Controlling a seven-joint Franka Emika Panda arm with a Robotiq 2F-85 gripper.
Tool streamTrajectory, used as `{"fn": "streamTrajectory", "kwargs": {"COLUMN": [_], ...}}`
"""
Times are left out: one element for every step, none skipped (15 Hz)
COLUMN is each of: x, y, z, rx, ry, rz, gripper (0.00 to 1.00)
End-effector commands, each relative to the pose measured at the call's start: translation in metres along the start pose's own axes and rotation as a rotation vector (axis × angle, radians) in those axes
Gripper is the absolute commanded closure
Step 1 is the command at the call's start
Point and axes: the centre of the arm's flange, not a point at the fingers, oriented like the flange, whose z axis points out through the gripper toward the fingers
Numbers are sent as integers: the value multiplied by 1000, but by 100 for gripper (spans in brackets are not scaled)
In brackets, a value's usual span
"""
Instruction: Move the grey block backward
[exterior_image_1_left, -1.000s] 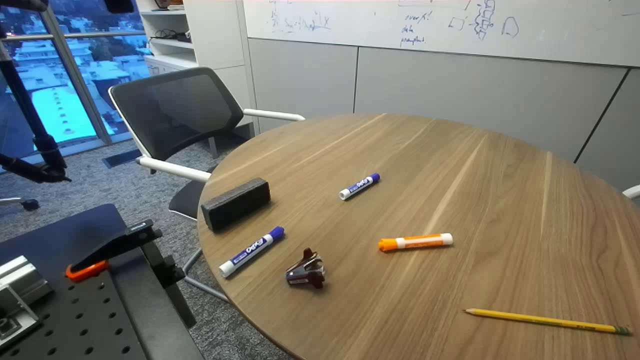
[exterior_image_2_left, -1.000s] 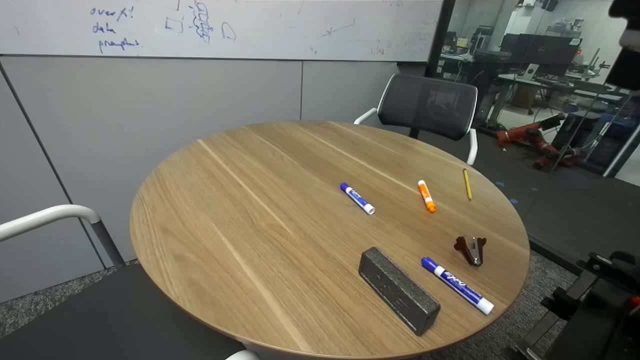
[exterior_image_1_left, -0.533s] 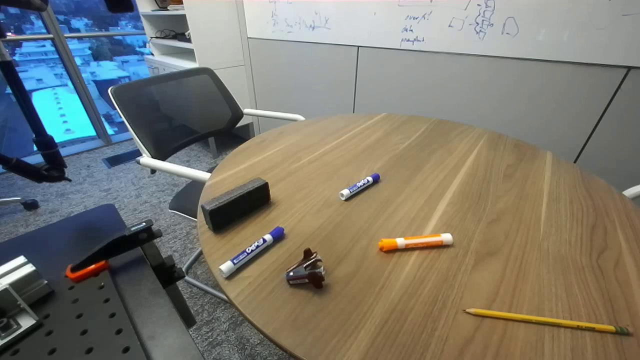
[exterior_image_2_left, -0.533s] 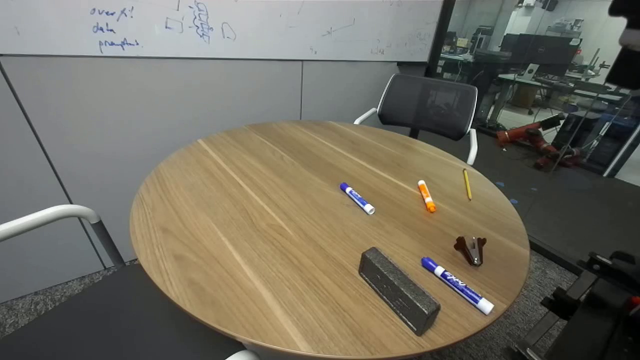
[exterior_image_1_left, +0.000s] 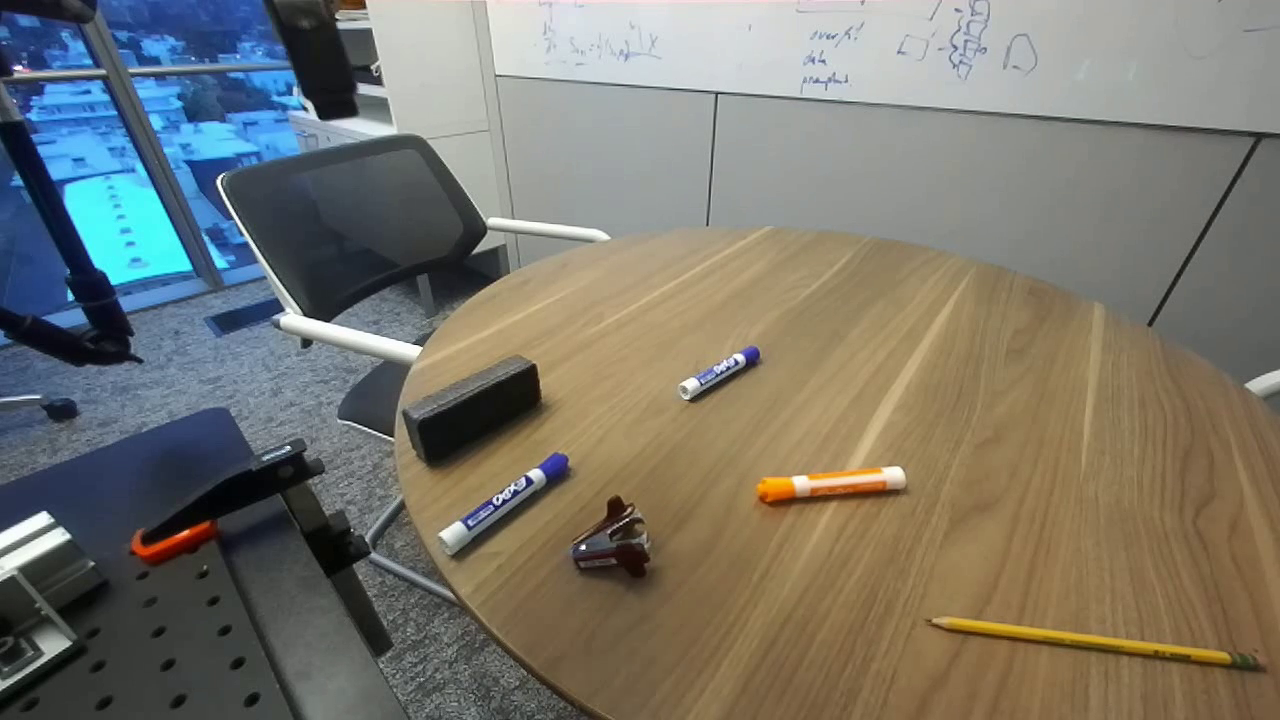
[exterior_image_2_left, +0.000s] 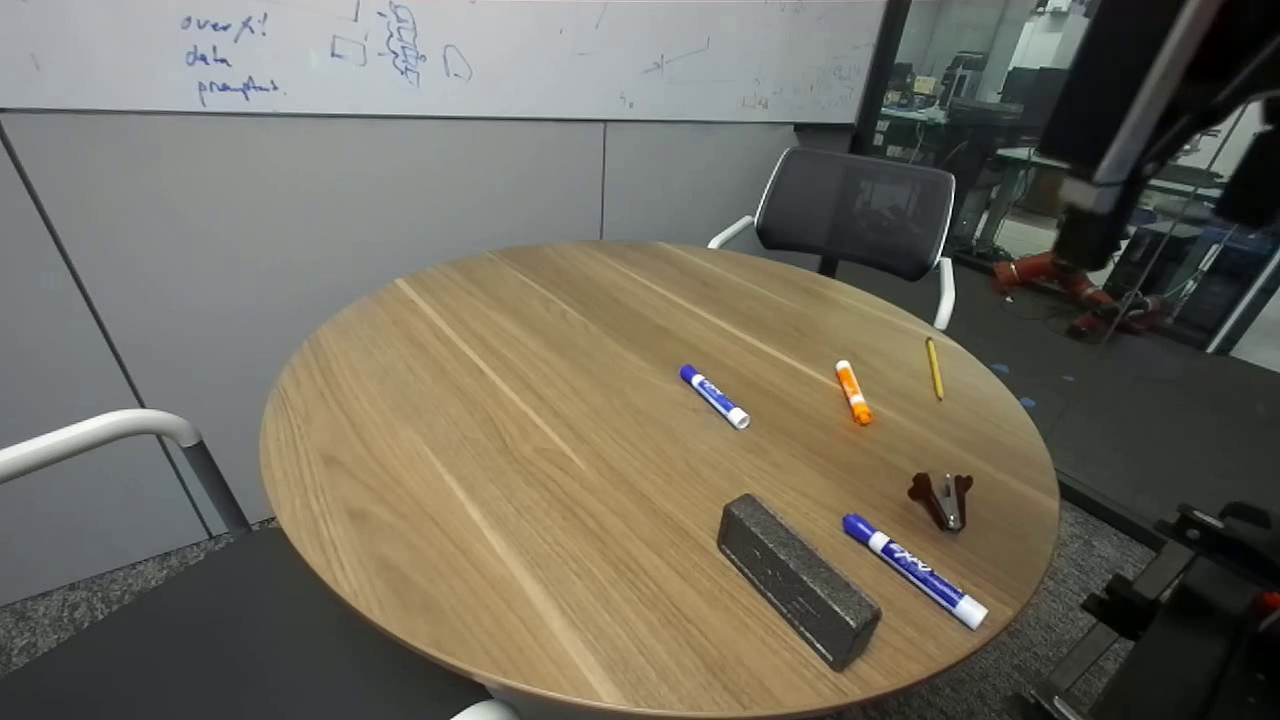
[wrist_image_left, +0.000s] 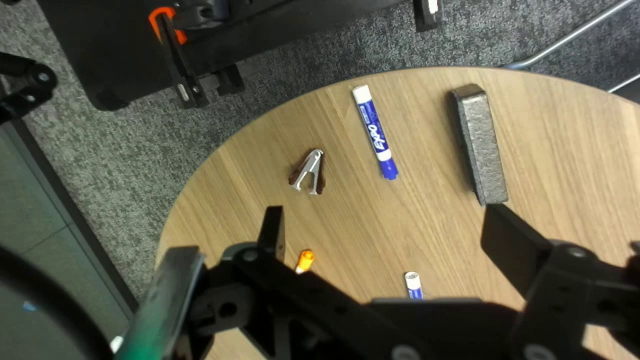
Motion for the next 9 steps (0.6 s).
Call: {"fn": "streamTrajectory", "kwargs": {"x": [51,53,56,54,54,49,44,40,37], "y": [-28,-33,-36,-39,-42,-44,-47,-52,-57], "z": [57,77,93,109,123,136,147,156,164], "rx": [74,95,108,127,133,138,141,144,149], "ry": [-19,-31,-39,-52,-63,-69,-77,-82,-87], "rz": [19,17,18,12,10,-1,-10,-21,-28], "gripper": [0,0,0,0,0,0,0,0,0]}}
